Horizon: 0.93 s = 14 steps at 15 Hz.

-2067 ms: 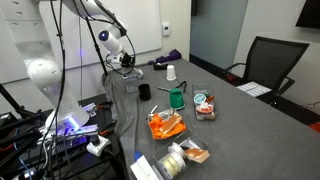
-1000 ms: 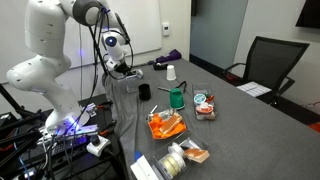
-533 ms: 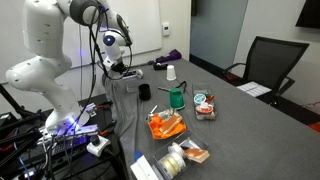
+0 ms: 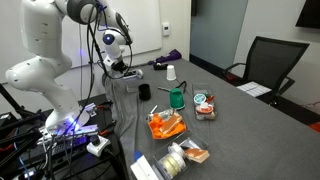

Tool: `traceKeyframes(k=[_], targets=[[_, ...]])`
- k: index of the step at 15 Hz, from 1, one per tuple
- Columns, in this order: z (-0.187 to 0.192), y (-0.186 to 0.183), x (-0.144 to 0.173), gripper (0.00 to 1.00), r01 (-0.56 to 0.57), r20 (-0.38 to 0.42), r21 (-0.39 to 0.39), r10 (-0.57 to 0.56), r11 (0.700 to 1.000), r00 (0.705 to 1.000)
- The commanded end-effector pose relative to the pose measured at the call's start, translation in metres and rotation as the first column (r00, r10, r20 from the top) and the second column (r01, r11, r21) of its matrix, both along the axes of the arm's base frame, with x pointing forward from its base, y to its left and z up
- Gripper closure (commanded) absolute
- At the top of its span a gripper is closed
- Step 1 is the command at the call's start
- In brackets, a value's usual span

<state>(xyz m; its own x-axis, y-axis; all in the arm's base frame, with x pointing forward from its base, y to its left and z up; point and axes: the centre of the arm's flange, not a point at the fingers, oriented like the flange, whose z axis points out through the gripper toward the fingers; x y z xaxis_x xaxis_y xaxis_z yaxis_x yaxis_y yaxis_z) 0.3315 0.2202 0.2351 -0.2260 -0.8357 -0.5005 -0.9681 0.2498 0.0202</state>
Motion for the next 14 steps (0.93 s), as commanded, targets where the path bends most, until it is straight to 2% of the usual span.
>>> traceKeyframes(k=[1, 6, 14], targets=[[0.013, 0.005, -0.003, 0.99, 0.028, -0.010, -0.007, -0.028, 1.000, 1.000], [0.035, 0.015, -0.007, 0.99, 0.090, -0.018, -0.024, -0.090, 0.996, 0.996], [0.046, 0.011, -0.017, 0.99, 0.199, -0.068, -0.177, -0.213, 0.964, 0.975]])
